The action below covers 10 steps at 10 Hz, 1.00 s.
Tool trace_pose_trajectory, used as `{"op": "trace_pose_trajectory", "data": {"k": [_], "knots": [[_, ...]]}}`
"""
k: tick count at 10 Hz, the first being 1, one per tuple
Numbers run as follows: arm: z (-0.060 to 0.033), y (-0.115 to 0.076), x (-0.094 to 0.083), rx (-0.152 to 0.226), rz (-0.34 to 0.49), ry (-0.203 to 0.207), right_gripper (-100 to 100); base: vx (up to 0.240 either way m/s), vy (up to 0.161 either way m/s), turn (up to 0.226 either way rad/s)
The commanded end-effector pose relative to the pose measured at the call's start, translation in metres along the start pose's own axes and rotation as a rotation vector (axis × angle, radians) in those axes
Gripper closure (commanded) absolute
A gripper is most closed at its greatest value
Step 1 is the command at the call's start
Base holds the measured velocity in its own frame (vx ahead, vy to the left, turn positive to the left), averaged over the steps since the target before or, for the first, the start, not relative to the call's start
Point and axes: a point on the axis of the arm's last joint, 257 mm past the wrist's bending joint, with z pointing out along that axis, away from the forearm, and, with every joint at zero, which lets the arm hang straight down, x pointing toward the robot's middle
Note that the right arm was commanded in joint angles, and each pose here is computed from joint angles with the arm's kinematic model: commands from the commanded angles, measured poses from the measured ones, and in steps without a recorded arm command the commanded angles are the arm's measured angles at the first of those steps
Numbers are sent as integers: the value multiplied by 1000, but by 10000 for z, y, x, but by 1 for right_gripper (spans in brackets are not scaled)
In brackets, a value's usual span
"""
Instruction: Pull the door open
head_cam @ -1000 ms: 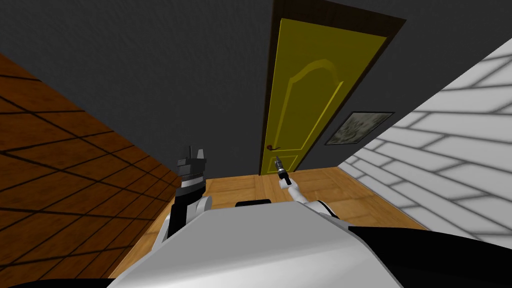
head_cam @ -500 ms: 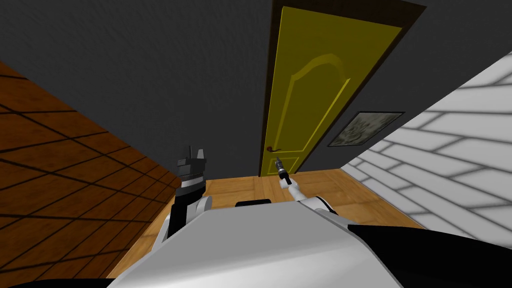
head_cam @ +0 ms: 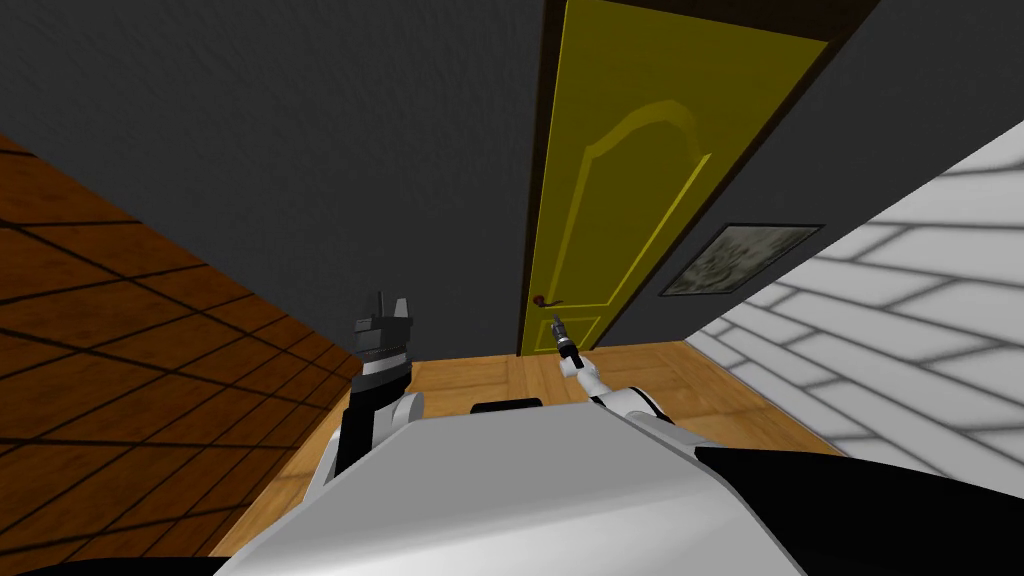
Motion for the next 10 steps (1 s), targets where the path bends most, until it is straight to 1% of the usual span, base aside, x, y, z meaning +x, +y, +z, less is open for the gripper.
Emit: {"op": "trace_pose_trajectory", "data": {"k": [1,2,3,4,5,6,7,9,10], "knots": [[0,0,0,0,0,0,-100,25,-17,6],[-39,-24,-111,3,1,-12,-100,55,27,153],[-110,-59,-297,7,2,-32,-100,152,72,120],[-97,-33,-291,1,2,-31,-100,149,44,55],[-110,-59,-297,7,2,-32,-100,74,20,-4],[-205,-95,-534,11,3,-57,-100,119,54,172],[-277,-116,-705,13,3,-76,-100,200,98,215],[-277,-116,-705,13,3,-76,-100,101,35,24],[-387,-138,-952,16,3,-102,-100,95,11,202]]}}
